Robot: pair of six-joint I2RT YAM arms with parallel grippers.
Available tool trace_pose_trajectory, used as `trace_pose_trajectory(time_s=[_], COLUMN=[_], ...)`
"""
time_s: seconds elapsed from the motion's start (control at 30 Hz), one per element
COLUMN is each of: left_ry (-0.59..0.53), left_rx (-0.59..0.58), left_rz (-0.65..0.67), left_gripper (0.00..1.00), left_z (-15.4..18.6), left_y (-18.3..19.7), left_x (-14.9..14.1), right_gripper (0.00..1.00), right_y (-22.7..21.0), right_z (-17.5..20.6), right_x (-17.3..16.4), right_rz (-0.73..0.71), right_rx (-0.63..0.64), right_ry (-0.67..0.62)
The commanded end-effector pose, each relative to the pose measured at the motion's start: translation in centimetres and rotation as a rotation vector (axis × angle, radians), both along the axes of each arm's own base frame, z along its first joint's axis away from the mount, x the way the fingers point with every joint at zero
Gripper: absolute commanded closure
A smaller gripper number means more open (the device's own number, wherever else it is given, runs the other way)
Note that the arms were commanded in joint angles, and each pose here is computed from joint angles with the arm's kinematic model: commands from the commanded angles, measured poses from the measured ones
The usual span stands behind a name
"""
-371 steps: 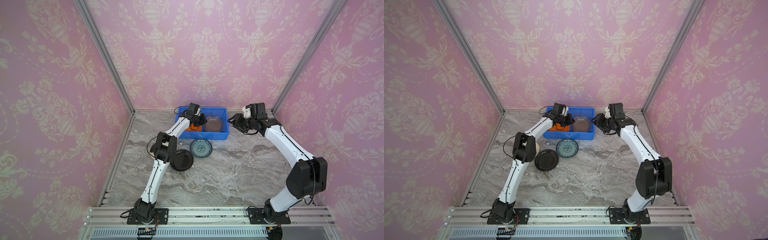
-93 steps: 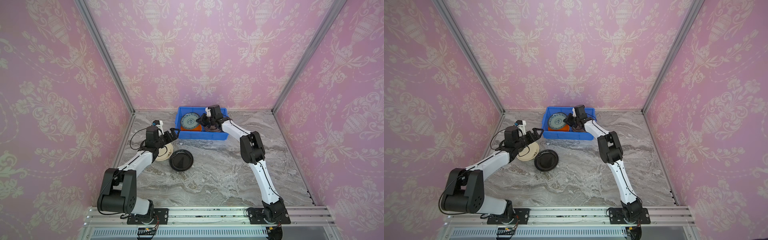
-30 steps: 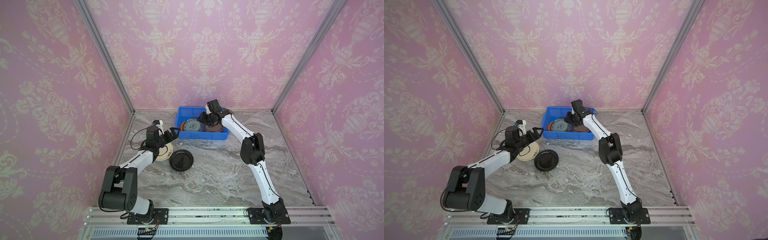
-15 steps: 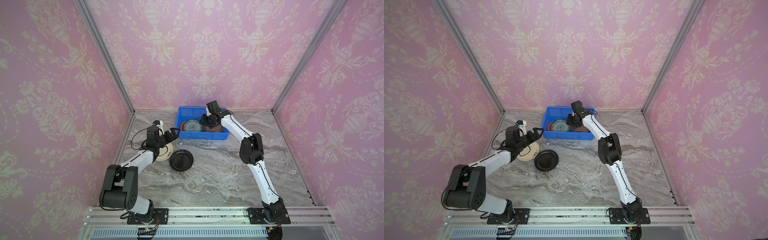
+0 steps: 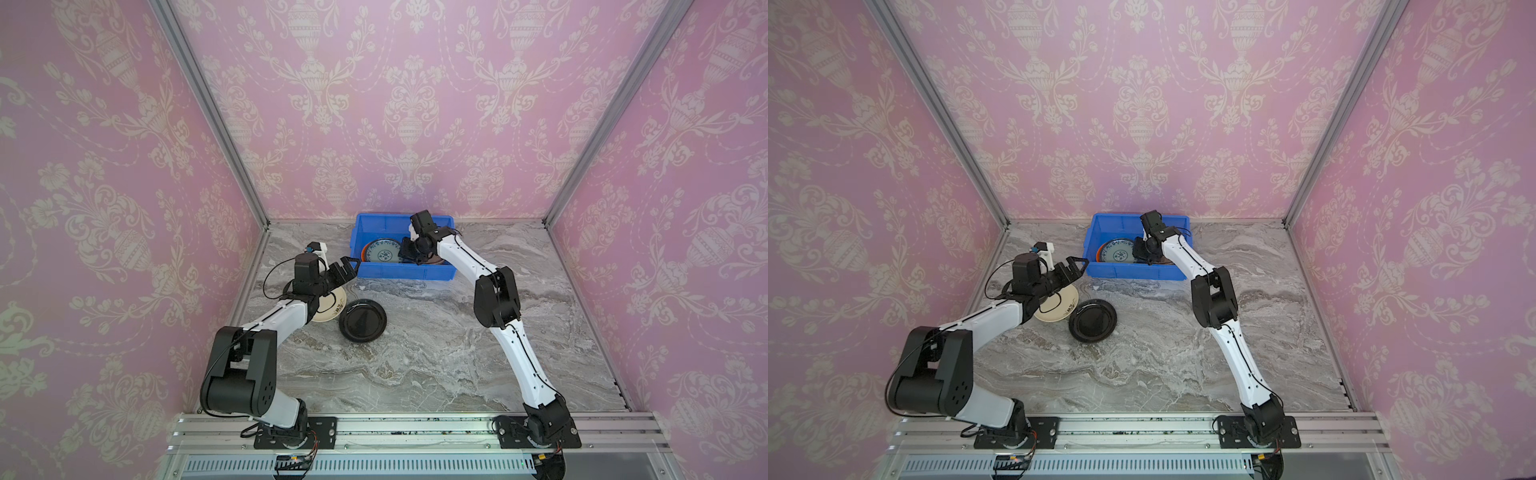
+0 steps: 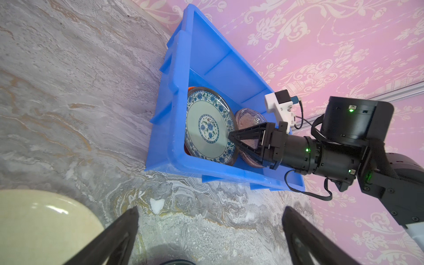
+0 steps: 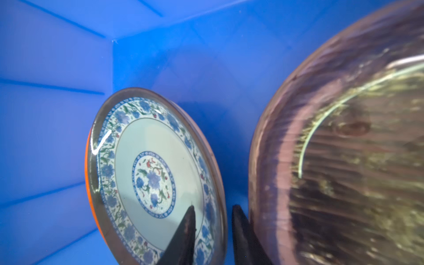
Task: Place the plates into the plastic bin on the countertop
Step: Place the plate in the plastic bin, then pick up the plate from the center of the table.
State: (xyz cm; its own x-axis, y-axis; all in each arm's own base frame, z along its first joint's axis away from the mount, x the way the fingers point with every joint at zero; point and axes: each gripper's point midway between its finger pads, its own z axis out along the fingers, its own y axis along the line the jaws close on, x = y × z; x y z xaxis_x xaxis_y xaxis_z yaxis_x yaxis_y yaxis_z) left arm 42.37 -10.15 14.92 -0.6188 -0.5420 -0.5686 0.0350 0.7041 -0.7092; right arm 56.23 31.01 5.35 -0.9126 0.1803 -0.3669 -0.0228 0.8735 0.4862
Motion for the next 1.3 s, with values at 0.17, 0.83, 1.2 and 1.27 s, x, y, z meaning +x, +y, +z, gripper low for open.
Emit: trace_pose_trajectory(time_s=[0.17,0.83,1.2,1.27], left_ry=[0.004,0.020,0.171,0.175], left_rx=[0.012,0.047,0.128,0.109], left_rz=[-0.013,-0.049,-0.128,-0.117], left_gripper=[0.01,0.01,0.01,0.01], left_z=[-0.4,-0.3,-2.9,-3.2], left_y=[0.1,-1.3,-3.6,-3.4], left_x=[-0.1,-3.1,-12.1,-13.6], right_gripper=[0.68,0.52,0.38,0.38], right_y=[0.5,-2.1,0.9,1.4], right_z=[2.9,18.5,13.6,11.8], right_x=[0.3,-6.3,-22.7,-24.8], right_rz=[-0.011,0.095,0.332,0.354], right_rx=[0.017,0.102,0.359,0.360], right_ry=[-0.058,-0.305,-0.172,-0.127])
